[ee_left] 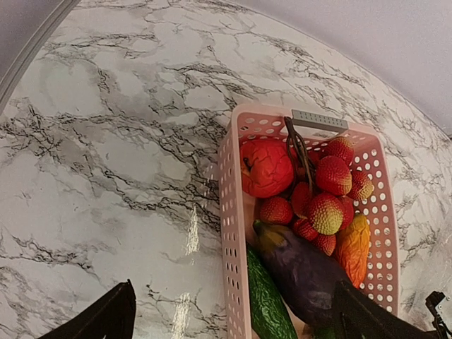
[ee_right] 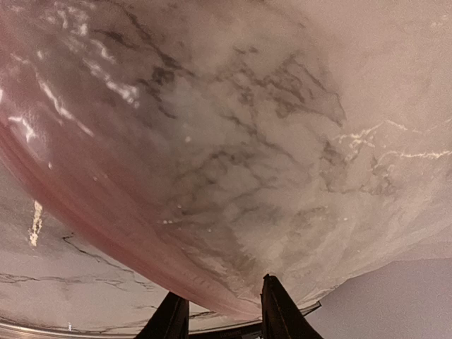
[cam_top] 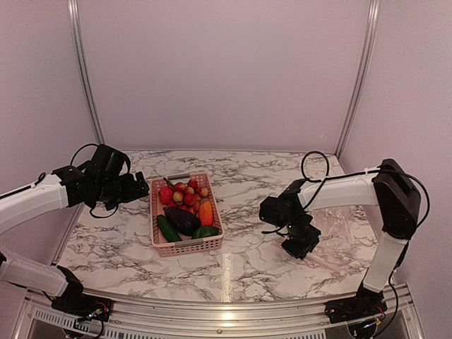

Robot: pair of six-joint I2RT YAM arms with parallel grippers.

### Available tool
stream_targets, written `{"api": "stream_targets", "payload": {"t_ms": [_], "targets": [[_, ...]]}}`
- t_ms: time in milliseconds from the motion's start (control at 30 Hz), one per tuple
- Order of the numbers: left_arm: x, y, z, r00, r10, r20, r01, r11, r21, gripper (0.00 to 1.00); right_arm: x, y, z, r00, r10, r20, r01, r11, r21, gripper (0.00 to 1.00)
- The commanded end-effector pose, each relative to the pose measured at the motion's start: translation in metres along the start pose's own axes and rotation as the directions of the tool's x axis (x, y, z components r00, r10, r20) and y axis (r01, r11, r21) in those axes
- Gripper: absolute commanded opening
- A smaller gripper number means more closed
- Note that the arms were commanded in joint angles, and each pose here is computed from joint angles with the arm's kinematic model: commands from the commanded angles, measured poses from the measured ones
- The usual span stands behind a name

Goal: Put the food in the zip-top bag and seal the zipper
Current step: Pick up the zipper food storage bag from the center of the board.

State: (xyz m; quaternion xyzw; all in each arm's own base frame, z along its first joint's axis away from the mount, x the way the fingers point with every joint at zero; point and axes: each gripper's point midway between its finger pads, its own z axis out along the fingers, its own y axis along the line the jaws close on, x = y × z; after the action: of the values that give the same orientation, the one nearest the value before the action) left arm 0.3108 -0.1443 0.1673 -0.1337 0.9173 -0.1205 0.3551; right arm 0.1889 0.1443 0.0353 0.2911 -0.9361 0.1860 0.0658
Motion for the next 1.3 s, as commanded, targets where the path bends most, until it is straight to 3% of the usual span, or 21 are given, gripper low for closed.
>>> {"api": "stream_targets", "payload": {"t_ms": [0,300,467,667,900,1067,1200,1267], "targets": [[-0.002,0.002,-0.007,0.999,0.002,0.032,-0.003,1.000,0.016,0.99,0.001,-0.005,0.008,1.000,0.021,-0.021,-0.020,0.998,0.063,0.34],[-0.010,0.003,-0.014,0.996,0.000,0.090,-0.004,0.999,0.038,0.98,0.002,-0.021,0.021,0.993,0.091,-0.076,-0.074,0.977,0.199,0.14],[-0.015,0.000,-0.017,0.994,-0.007,0.111,0.002,0.999,0.049,0.96,-0.017,-0.031,-0.006,0.990,0.140,-0.009,-0.134,0.963,0.232,0.03],[-0.036,-0.025,-0.022,0.988,-0.028,0.152,0.008,0.991,0.130,0.95,-0.086,-0.005,-0.081,0.965,0.172,0.199,-0.180,0.983,0.024,0.00],[-0.067,-0.083,-0.034,0.984,-0.021,0.177,-0.022,0.971,0.239,0.99,-0.158,0.001,-0.173,0.872,0.193,0.450,-0.149,0.980,-0.131,0.00],[-0.078,-0.154,-0.047,0.984,-0.023,0.178,-0.065,0.877,0.477,0.98,-0.185,0.001,-0.211,0.804,0.232,0.548,-0.121,0.965,-0.232,0.00],[-0.061,-0.204,-0.039,0.978,0.122,0.172,-0.195,0.834,0.517,0.81,-0.197,0.008,-0.232,0.760,0.310,0.572,-0.090,0.921,-0.379,0.00],[-0.048,-0.224,-0.037,0.959,0.201,0.198,-0.277,0.814,0.511,0.78,-0.201,0.009,-0.245,0.736,0.338,0.586,-0.066,0.898,-0.435,0.00]]}}
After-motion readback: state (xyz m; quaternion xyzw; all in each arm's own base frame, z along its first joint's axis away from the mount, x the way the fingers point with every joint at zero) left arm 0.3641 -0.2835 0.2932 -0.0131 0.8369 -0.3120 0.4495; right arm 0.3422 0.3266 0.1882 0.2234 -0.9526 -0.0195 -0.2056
